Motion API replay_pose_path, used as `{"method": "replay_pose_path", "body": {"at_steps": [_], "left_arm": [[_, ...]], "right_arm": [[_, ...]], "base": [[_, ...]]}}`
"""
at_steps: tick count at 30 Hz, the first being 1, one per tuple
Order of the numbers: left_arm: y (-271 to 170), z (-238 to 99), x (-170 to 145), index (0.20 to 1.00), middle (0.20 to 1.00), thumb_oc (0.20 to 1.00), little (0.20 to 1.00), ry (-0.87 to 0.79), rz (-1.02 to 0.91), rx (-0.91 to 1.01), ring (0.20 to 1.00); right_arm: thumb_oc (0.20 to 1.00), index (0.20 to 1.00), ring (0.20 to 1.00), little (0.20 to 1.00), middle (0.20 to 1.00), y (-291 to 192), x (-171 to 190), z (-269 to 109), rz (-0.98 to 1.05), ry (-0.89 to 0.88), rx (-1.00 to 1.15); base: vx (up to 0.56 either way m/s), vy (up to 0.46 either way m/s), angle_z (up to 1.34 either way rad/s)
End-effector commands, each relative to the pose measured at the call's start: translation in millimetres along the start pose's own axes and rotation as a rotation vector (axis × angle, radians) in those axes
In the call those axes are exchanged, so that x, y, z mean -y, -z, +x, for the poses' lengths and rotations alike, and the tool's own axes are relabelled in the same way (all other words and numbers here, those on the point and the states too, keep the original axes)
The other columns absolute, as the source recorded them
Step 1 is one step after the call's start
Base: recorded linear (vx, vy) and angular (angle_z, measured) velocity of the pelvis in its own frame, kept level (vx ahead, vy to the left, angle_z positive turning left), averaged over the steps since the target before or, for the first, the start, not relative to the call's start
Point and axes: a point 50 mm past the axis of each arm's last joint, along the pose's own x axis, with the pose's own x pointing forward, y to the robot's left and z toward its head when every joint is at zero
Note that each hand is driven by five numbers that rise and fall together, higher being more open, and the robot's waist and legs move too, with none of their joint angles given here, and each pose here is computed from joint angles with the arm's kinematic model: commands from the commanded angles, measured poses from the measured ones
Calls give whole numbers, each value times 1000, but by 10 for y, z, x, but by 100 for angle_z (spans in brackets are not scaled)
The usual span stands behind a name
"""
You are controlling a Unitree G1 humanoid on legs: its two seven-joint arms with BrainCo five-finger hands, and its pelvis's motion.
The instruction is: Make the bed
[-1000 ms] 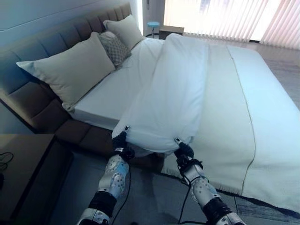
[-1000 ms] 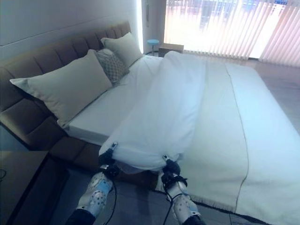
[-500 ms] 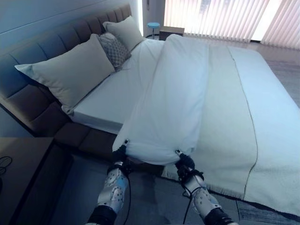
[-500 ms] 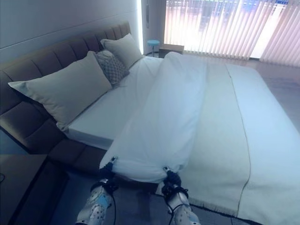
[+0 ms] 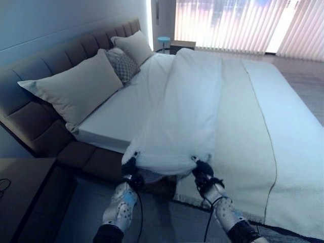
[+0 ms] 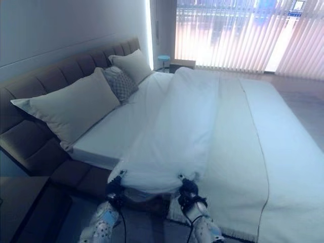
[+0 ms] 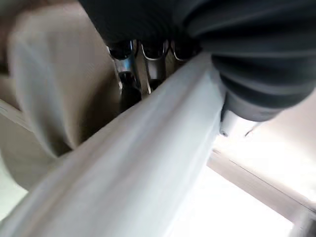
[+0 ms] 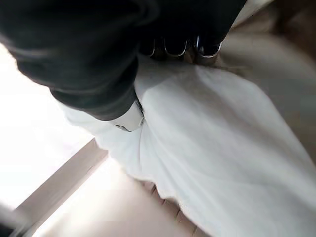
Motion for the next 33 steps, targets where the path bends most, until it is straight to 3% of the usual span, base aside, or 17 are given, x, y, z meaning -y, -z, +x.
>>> {"method": "replay_pose_path", "body": {"at_steps": [1,3,7,10,11,16,20,25,33], "left_arm": [[-1163,-42,-400,200,200,200,200,-134,109,588,200],[-1332,-240,-303,200,200,200,200,-77,-1,721,200],[-1306,-384,-272,200,200,200,200,-32,-1,738,200],[-1121,-380,-432,200,200,200,200,-89,22,649,200],[-874,-331,-570,200,200,200,200,-159,-34,531,200],[-341,-324,-759,200,200,200,200,-267,-163,293,200],[54,-316,-881,200,200,200,200,-348,-62,81,200],[443,-224,-919,200,200,200,200,-396,91,-134,200],[570,141,-926,200,200,200,200,-508,344,-300,200]], "right_arm": [[200,200,200,200,200,-892,20,-101,-125,-84,459],[200,200,200,200,200,-1213,-109,-344,-185,-155,667],[200,200,200,200,200,-1223,-50,-493,-262,-143,702],[200,200,200,200,200,-1059,197,-499,-344,-48,597],[200,200,200,200,200,-824,423,-458,-349,40,462],[200,200,200,200,200,-397,669,-422,-418,103,195],[200,200,200,200,200,139,978,-453,-280,246,-69],[200,200,200,200,200,419,1079,-202,-510,357,-295],[200,200,200,200,200,239,923,260,-778,471,-301]], "base": [[98,-2,-9],[135,-1,-10],[68,2,-4],[33,0,5],[-24,-3,7],[-146,-7,15],[-134,-12,8],[-57,-1,3],[-13,4,7]]}}
